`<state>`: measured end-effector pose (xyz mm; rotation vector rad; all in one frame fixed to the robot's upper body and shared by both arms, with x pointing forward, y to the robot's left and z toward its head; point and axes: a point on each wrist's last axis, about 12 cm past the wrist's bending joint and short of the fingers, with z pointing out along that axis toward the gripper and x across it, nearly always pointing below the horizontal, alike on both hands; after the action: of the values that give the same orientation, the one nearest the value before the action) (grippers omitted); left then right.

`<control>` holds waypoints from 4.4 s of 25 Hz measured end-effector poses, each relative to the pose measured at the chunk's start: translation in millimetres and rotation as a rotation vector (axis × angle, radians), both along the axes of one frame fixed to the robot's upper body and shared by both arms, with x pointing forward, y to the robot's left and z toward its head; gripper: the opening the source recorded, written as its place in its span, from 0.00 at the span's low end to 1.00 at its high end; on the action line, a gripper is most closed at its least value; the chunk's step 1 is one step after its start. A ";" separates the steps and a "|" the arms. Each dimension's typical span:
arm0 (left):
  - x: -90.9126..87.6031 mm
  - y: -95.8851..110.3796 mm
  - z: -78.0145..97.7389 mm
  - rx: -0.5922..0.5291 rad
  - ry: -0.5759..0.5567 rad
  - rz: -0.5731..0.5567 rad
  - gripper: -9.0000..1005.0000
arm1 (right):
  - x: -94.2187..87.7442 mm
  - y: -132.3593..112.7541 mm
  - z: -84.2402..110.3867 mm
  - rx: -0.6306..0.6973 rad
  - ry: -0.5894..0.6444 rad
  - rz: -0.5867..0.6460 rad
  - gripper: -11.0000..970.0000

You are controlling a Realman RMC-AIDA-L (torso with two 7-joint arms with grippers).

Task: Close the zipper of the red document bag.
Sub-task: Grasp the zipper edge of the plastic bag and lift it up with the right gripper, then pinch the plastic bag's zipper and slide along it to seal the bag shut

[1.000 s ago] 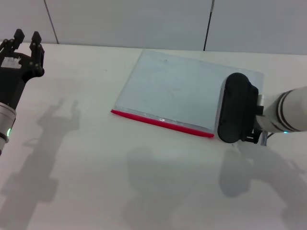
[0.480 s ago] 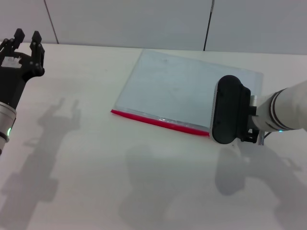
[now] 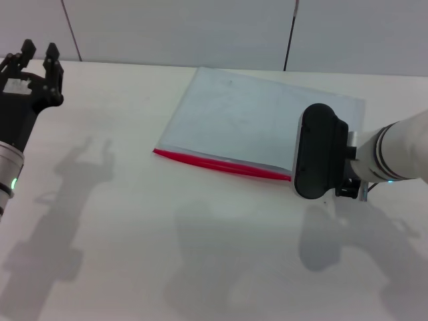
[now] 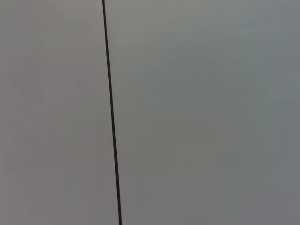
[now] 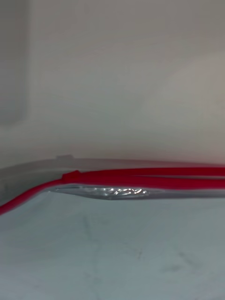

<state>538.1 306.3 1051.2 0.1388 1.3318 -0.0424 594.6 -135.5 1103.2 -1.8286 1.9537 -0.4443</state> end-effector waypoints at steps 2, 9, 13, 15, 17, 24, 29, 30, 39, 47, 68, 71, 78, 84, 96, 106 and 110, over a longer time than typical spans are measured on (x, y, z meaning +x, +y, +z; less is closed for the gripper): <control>1.0 -2.5 -0.8 0.011 0.010 -0.019 0.36 | -0.6 1.2 0.1 -0.001 -0.001 0.006 0.16; 15.1 -26.1 -5.7 0.124 0.094 -0.171 0.36 | -0.8 7.9 5.3 0.025 -0.021 0.018 0.10; 27.4 -46.4 -9.1 0.238 0.162 -0.298 0.36 | -0.9 10.5 8.0 0.034 -0.029 0.023 0.06; 32.3 -55.0 -9.5 0.292 0.179 -0.348 0.36 | -0.9 12.3 10.0 0.039 -0.034 0.028 0.06; 34.4 -63.3 -9.3 0.342 0.176 -0.393 0.36 | -1.2 15.0 12.9 0.047 -0.042 0.036 0.06; 34.8 -88.7 -11.2 0.483 0.162 -0.537 0.36 | -1.6 21.1 18.6 0.074 -0.063 0.046 0.06; 37.3 -108.7 -15.8 0.581 0.190 -0.602 0.36 | -1.2 23.7 19.6 0.087 -0.075 0.055 0.06; 37.1 -113.9 -17.1 0.608 0.192 -0.612 0.36 | -1.0 24.4 20.1 0.092 -0.079 0.055 0.06; 38.5 -146.9 -21.6 0.749 0.217 -0.659 0.36 | 0.3 27.6 23.0 0.106 -0.087 0.050 0.06; 40.9 -163.6 -21.7 0.852 0.216 -0.648 0.36 | 2.1 27.0 23.3 0.104 -0.087 0.045 0.06; 28.8 -170.8 -22.3 0.952 0.121 -0.581 0.36 | 3.3 25.7 20.3 0.089 -0.080 0.041 0.06; 28.6 -171.8 -22.0 0.956 0.116 -0.586 0.36 | 2.9 26.0 20.0 0.086 -0.080 0.047 0.06; 28.0 -172.1 -22.4 0.975 0.106 -0.589 0.36 | 1.3 27.3 18.5 0.077 -0.078 0.059 0.06; 27.4 -172.9 -22.5 0.981 0.102 -0.591 0.36 | 1.3 28.2 19.0 0.076 -0.080 0.063 0.06; 22.2 -174.8 -24.7 0.988 0.093 -0.611 0.36 | 1.2 29.6 15.3 0.054 -0.073 0.072 0.06; 20.5 -170.8 -27.5 0.985 0.107 -0.604 0.35 | 0.3 31.0 15.3 0.053 -0.074 0.078 0.06; 20.1 -170.1 -28.1 0.986 0.109 -0.603 0.35 | -1.2 32.4 14.6 0.050 -0.073 0.086 0.06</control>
<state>558.2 136.2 1023.1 1.3831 1.2752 0.1028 593.4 -103.1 1117.9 -1.8316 1.8139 -0.4255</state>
